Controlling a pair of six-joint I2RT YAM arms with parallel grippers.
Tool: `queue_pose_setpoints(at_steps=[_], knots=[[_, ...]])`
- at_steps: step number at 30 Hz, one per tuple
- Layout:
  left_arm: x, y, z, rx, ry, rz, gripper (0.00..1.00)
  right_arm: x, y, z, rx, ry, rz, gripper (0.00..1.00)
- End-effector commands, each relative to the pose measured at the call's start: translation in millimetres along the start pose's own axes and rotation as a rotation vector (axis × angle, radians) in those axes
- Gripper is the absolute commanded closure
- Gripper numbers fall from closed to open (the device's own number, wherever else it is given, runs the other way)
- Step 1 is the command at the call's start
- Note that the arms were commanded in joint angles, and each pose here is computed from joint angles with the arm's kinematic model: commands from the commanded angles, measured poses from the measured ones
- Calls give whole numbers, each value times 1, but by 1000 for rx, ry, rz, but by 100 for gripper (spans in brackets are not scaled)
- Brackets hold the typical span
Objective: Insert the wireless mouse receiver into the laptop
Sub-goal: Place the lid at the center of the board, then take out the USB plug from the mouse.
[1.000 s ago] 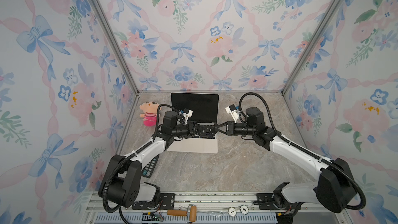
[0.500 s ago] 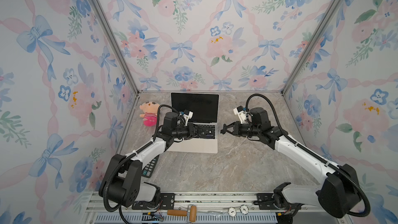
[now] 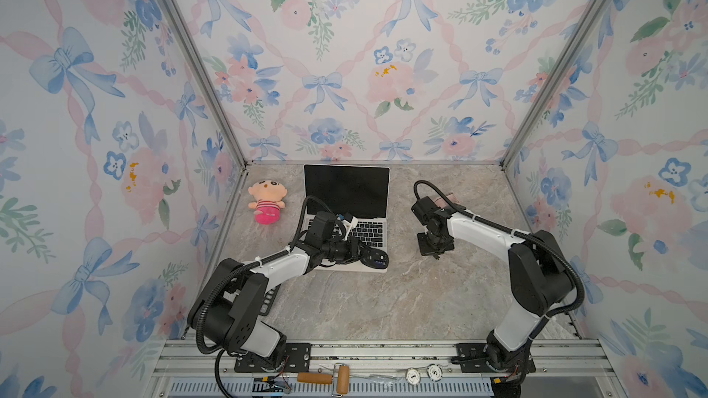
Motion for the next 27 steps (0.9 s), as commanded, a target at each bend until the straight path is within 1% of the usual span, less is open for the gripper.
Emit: queue_pose_setpoints(at_steps=[1, 3, 4, 5, 7, 10, 13, 15, 17, 22, 25, 27], knots=[[-3, 5, 0, 18, -10, -26, 100, 5, -1, 0, -117, 35, 43, 100], [-5, 5, 2, 22, -10, -27, 100, 9, 3, -4, -117, 43, 46, 99], [-6, 6, 2, 26, -9, -27, 100, 10, 5, -5, -116, 46, 49, 96], [-6, 7, 2, 29, -9, -25, 100, 10, 7, -5, -115, 47, 47, 92], [-8, 8, 2, 33, -10, -22, 100, 12, 10, -2, -102, 40, 48, 79], [-10, 10, 2, 35, -15, -12, 100, 13, 13, 7, -84, 19, 50, 62], [-11, 9, -1, 31, -30, -2, 100, 11, 15, 19, -49, -10, 51, 51], [-15, 5, -6, 41, -34, -4, 100, 9, 16, 30, -2, -41, 44, 49], [-19, -1, -13, 48, -43, -10, 100, 4, 19, 41, 83, -77, 17, 48], [-34, -7, -26, 21, -72, 31, 100, -21, 30, 66, 394, -181, -97, 48], [-41, -5, -30, 32, -86, 52, 100, -38, 42, 73, 567, -217, -157, 48], [-45, -3, -32, 24, -86, 68, 100, -49, 54, 75, 669, -234, -170, 46]])
Point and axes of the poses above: each gripper's point midway between its finger pads, its own z axis back along the fingers, its own y axis along the line the jaws close on, x = y × z, the point moved 8 cm from there along z, back along the fingers, and after that the axes turned 3 degrees about z, right-handed, at the moved point
